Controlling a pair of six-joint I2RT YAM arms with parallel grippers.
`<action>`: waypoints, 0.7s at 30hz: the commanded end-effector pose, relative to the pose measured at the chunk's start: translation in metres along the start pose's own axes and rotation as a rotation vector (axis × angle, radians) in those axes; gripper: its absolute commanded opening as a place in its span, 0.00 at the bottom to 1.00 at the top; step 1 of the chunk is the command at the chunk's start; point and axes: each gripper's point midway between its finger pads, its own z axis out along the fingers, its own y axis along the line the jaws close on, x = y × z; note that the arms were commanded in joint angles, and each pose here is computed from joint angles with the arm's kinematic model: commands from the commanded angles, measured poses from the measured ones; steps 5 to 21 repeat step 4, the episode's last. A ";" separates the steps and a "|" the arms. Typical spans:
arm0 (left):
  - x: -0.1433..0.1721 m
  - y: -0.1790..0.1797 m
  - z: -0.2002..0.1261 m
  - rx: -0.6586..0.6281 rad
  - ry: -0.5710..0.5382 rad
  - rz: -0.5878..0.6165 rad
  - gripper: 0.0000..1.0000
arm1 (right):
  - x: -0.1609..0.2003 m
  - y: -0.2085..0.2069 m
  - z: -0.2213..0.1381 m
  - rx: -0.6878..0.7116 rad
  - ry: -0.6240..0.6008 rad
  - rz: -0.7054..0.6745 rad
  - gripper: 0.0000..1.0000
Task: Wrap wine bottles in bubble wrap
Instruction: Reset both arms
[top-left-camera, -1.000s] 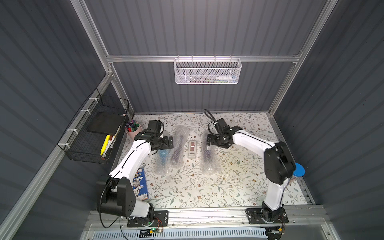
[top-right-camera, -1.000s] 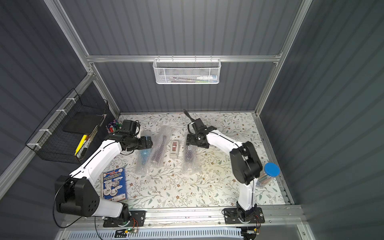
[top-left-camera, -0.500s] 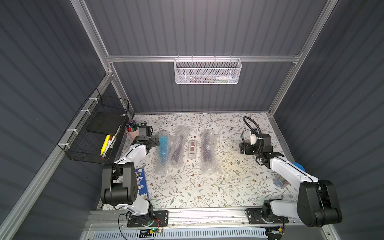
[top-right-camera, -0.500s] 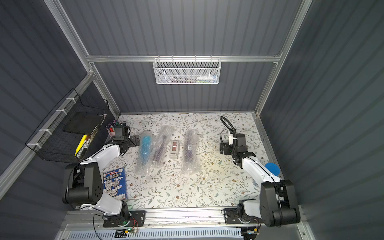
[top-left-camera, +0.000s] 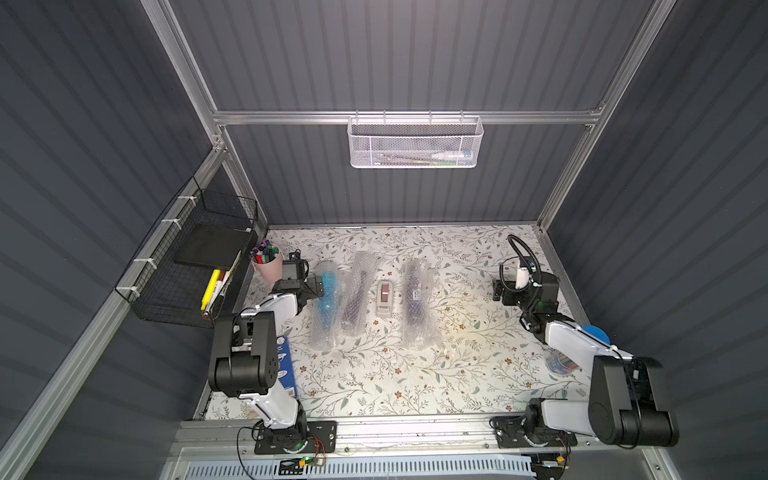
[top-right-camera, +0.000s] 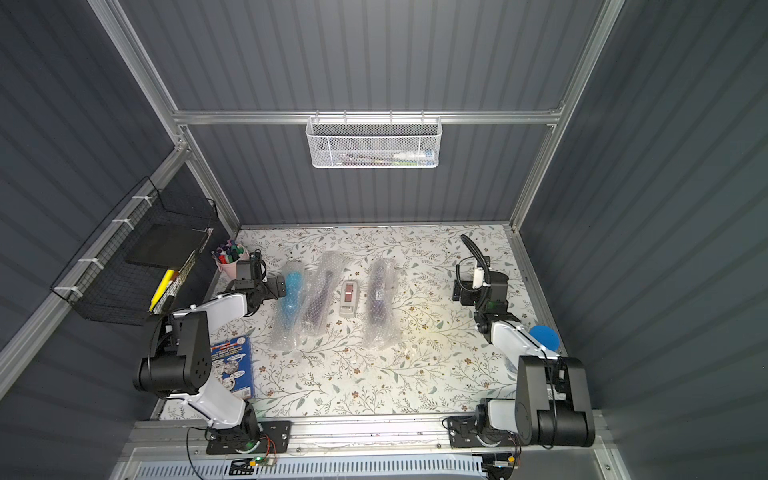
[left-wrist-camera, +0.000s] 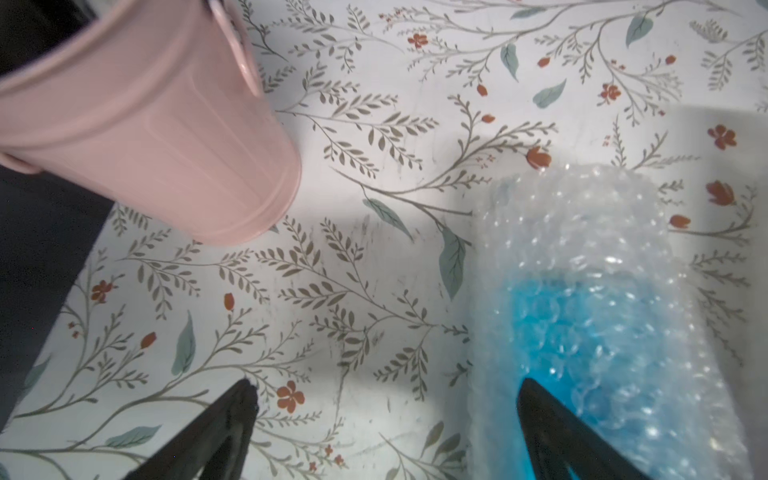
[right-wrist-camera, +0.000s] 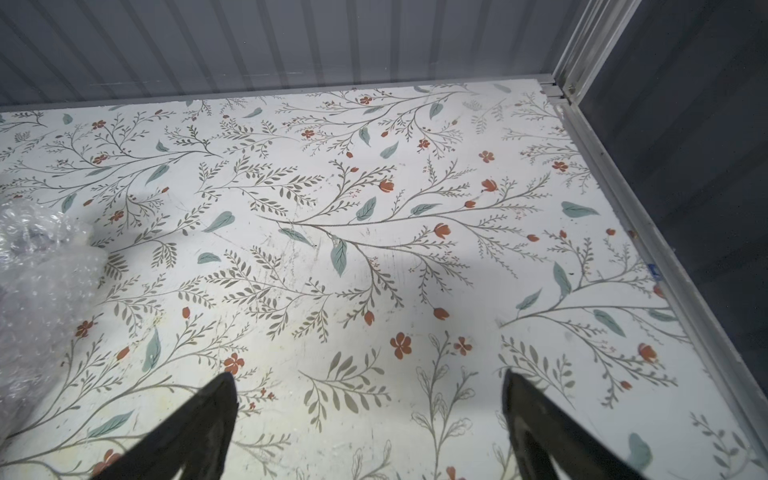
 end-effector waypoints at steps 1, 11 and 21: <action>-0.001 -0.009 0.003 0.050 -0.010 0.037 0.99 | -0.004 0.002 0.001 -0.018 -0.031 0.012 0.99; -0.003 -0.009 0.003 0.050 -0.026 0.024 0.99 | -0.002 0.004 0.004 -0.029 -0.029 0.019 0.99; -0.003 -0.009 0.003 0.050 -0.026 0.024 0.99 | -0.002 0.004 0.004 -0.029 -0.029 0.019 0.99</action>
